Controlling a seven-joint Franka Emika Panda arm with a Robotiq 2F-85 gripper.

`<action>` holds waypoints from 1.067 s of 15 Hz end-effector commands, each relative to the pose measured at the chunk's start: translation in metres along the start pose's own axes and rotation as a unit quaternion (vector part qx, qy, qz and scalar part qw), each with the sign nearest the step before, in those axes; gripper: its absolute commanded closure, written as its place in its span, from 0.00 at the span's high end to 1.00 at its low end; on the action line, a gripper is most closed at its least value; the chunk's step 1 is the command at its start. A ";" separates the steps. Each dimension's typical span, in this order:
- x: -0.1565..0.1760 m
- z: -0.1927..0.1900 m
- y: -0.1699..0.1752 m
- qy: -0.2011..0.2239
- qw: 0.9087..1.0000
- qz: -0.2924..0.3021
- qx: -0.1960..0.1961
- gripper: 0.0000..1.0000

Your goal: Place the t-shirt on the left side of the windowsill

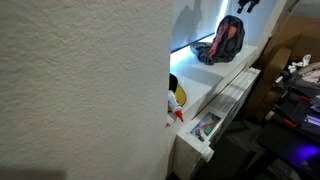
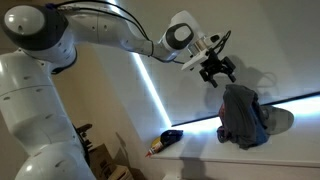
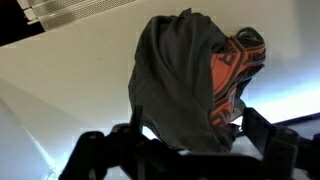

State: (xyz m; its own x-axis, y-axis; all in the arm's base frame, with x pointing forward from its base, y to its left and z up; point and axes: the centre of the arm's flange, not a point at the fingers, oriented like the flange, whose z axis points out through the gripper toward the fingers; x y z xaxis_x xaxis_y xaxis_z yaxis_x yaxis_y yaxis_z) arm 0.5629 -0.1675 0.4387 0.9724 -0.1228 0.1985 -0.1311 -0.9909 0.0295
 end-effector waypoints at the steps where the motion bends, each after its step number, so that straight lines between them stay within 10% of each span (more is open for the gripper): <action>1: -0.023 -0.033 -0.011 0.065 0.997 -0.019 -0.023 1.00; 4: -0.007 -0.104 -0.010 0.090 0.995 -0.033 -0.003 1.00; 16: 0.006 -0.080 -0.002 0.017 0.999 -0.017 0.028 1.00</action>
State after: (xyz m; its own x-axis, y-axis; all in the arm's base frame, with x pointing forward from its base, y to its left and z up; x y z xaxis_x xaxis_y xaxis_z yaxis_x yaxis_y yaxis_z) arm 0.5336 -0.1483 0.5337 0.9504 -0.0766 0.3015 -0.0883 -0.9958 0.0255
